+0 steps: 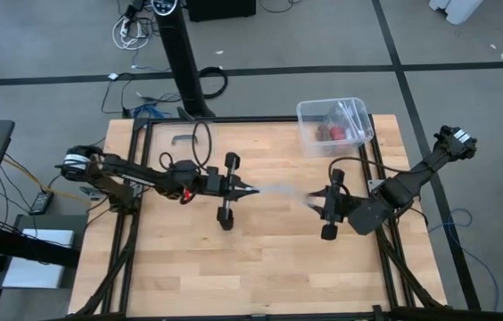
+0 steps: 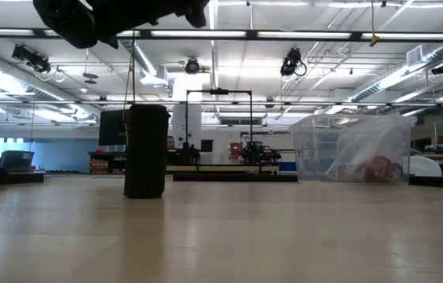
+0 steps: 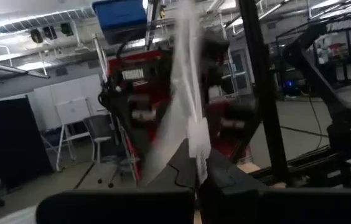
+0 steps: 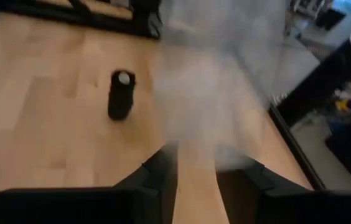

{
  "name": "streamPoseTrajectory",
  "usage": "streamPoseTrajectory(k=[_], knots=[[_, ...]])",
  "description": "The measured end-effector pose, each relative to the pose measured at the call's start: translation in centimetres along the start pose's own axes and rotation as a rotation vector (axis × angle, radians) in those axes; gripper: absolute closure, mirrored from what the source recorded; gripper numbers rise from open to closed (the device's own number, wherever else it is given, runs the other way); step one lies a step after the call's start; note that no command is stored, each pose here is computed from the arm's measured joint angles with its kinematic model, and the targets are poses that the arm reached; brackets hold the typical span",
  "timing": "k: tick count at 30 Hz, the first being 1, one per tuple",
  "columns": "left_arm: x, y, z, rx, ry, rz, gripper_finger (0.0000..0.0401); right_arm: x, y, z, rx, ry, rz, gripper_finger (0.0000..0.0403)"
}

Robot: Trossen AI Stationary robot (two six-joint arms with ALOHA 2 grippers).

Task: Roll bandage
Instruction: Prepare the transparent zip bag

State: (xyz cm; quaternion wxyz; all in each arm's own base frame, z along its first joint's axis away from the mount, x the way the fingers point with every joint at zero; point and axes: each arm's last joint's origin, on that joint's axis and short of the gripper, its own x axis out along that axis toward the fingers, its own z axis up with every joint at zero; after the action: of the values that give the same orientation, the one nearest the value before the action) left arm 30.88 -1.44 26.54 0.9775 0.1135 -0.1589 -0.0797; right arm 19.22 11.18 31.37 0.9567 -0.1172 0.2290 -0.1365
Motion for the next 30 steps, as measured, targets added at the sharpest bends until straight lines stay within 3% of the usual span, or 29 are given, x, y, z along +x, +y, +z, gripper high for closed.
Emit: streamPoseTrajectory(k=[6,12,16,23,30], knots=[[-1.2,0.3,2.2,0.023,0.079,-0.014,0.0400,0.2,-0.7,-1.2,0.048,0.100,-0.044,0.0242],[-2.8,0.2,1.8,0.017,0.363,0.022,0.0400,0.5,-0.9,-1.5,0.110,0.152,-0.009,0.0199],[-3.3,0.3,1.4,0.044,0.461,0.080,0.0400,0.6,-0.6,-0.6,0.146,0.073,0.004,0.0202],[-3.3,0.0,1.1,0.045,0.485,0.067,0.0400,0.7,-0.6,2.4,0.136,-0.159,-0.002,0.0230],[-2.9,-0.4,1.6,0.069,0.467,0.054,0.0400,1.3,-1.2,3.2,0.135,-0.199,0.065,0.0234]])
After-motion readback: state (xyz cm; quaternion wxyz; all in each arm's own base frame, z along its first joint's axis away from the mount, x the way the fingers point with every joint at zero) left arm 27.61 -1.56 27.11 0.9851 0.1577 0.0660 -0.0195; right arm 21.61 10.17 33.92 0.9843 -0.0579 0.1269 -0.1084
